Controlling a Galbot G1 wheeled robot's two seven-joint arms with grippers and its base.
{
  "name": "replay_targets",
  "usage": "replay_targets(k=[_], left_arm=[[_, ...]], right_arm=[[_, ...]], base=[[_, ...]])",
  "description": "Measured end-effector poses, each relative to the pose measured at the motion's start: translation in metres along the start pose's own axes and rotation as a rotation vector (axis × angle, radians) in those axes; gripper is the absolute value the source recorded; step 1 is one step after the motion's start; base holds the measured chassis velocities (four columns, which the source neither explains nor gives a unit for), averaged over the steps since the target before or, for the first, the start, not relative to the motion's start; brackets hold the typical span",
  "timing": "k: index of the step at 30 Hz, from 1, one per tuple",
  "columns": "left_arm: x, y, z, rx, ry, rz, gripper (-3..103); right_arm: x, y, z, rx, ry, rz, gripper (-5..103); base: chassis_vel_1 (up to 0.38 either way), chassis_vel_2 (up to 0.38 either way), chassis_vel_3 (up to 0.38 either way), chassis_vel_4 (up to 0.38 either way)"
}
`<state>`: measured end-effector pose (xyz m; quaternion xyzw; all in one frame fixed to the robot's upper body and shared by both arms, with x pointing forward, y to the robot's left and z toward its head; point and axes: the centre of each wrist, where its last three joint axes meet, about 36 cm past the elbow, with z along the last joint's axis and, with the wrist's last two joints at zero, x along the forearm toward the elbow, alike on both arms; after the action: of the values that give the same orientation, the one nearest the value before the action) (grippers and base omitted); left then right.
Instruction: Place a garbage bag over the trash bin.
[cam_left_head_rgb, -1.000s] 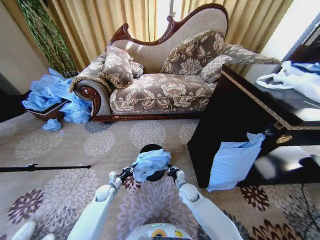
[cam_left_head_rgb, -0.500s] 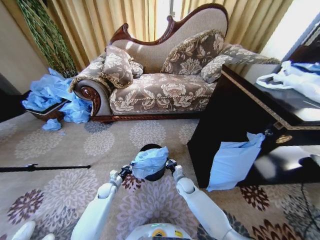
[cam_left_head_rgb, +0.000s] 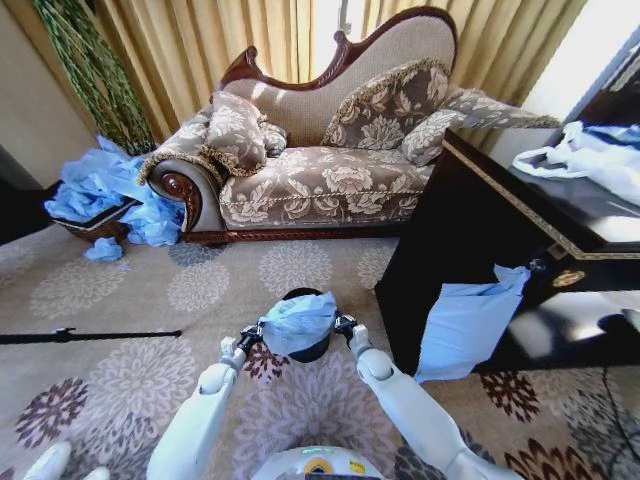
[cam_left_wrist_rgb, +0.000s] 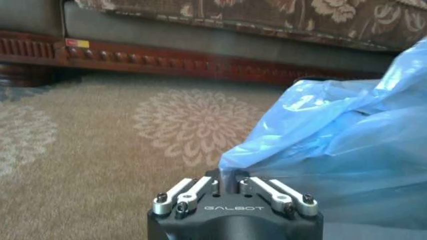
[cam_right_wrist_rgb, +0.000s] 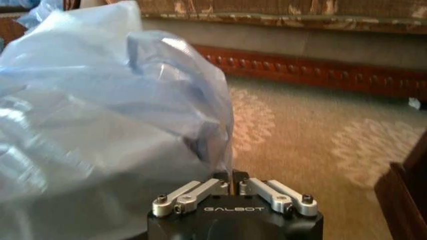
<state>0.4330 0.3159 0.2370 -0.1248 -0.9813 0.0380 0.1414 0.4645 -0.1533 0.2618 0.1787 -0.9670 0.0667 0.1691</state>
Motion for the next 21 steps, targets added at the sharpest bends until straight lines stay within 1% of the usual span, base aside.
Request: replay_targets(k=[1, 2, 3, 4, 5, 6, 7, 10, 11, 13, 14, 15, 16, 17, 18, 19, 20, 21], left_arm=[[0.002, -0.001, -0.001, -0.005, -0.006, 0.009, 23], [0.004, -0.001, -0.001, -0.009, -0.010, 0.015, 23], [0.004, -0.001, -0.001, -0.009, -0.010, 0.015, 23], [0.008, 0.001, 0.000, -0.017, -0.016, 0.030, 28], [0.012, 0.003, 0.001, -0.033, -0.020, 0.046, 33], [0.016, 0.004, 0.001, -0.045, -0.024, 0.057, 39], [0.016, 0.004, 0.001, -0.045, -0.024, 0.057, 39], [0.024, 0.007, -0.001, -0.064, -0.030, 0.078, 55], [0.024, 0.007, -0.001, -0.064, -0.030, 0.078, 55], [0.025, 0.008, -0.005, -0.075, -0.039, 0.087, 66], [0.025, 0.008, -0.005, -0.075, -0.039, 0.087, 66], [0.025, 0.008, -0.007, -0.080, -0.045, 0.092, 71], [0.025, 0.007, -0.010, -0.084, -0.051, 0.097, 71], [0.026, 0.007, -0.014, -0.088, -0.058, 0.103, 76], [0.026, 0.006, -0.017, -0.092, -0.063, 0.109, 82], [0.027, 0.005, -0.023, -0.100, -0.069, 0.122, 87], [0.027, 0.005, -0.023, -0.100, -0.069, 0.122, 87], [0.028, 0.004, -0.029, -0.107, -0.075, 0.132, 93]], right_arm=[[0.007, 0.000, 0.002, -0.004, 0.008, 0.001, 7], [0.012, 0.000, 0.003, -0.005, 0.012, 0.000, 12], [0.012, 0.000, 0.003, -0.005, 0.012, 0.000, 12], [0.020, -0.001, 0.006, -0.002, 0.016, -0.002, 12], [0.031, -0.005, 0.010, 0.005, 0.018, -0.005, 23], [0.039, -0.008, 0.013, 0.014, 0.016, -0.007, 23], [0.039, -0.008, 0.013, 0.014, 0.016, -0.007, 23], [0.061, -0.020, 0.016, 0.042, -0.017, -0.009, 39], [0.061, -0.020, 0.016, 0.042, -0.017, -0.009, 39], [0.073, -0.024, 0.002, 0.047, -0.065, -0.008, 50], [0.073, -0.024, 0.002, 0.047, -0.065, -0.008, 50], [0.076, -0.026, -0.007, 0.044, -0.088, -0.008, 56], [0.078, -0.027, -0.014, 0.041, -0.104, -0.009, 61], [0.079, -0.028, -0.022, 0.035, -0.120, -0.012, 67], [0.081, -0.029, -0.029, 0.031, -0.130, -0.018, 67], [0.083, -0.029, -0.037, 0.025, -0.136, -0.030, 73], [0.083, -0.029, -0.037, 0.025, -0.136, -0.030, 73], [0.084, -0.028, -0.043, 0.021, -0.137, -0.047, 78]], base=[[0.000, 0.000, 0.000, 0.000], [0.000, 0.000, 0.000, 0.000], [0.000, 0.000, 0.000, 0.000], [0.000, 0.000, 0.000, 0.000], [0.000, 0.000, 0.000, 0.000], [0.000, 0.000, 0.000, 0.000], [0.000, 0.000, 0.000, 0.000], [0.000, 0.000, 0.000, 0.000], [0.000, 0.000, 0.000, 0.000], [0.000, 0.000, 0.000, 0.000], [0.000, 0.000, 0.000, 0.000], [0.000, 0.000, 0.000, 0.000], [0.000, 0.000, 0.000, 0.000], [0.000, 0.000, 0.000, 0.000], [0.000, 0.000, 0.000, 0.000], [0.000, 0.000, 0.000, 0.000], [0.000, 0.000, 0.000, 0.000], [0.000, 0.000, 0.000, 0.000]])
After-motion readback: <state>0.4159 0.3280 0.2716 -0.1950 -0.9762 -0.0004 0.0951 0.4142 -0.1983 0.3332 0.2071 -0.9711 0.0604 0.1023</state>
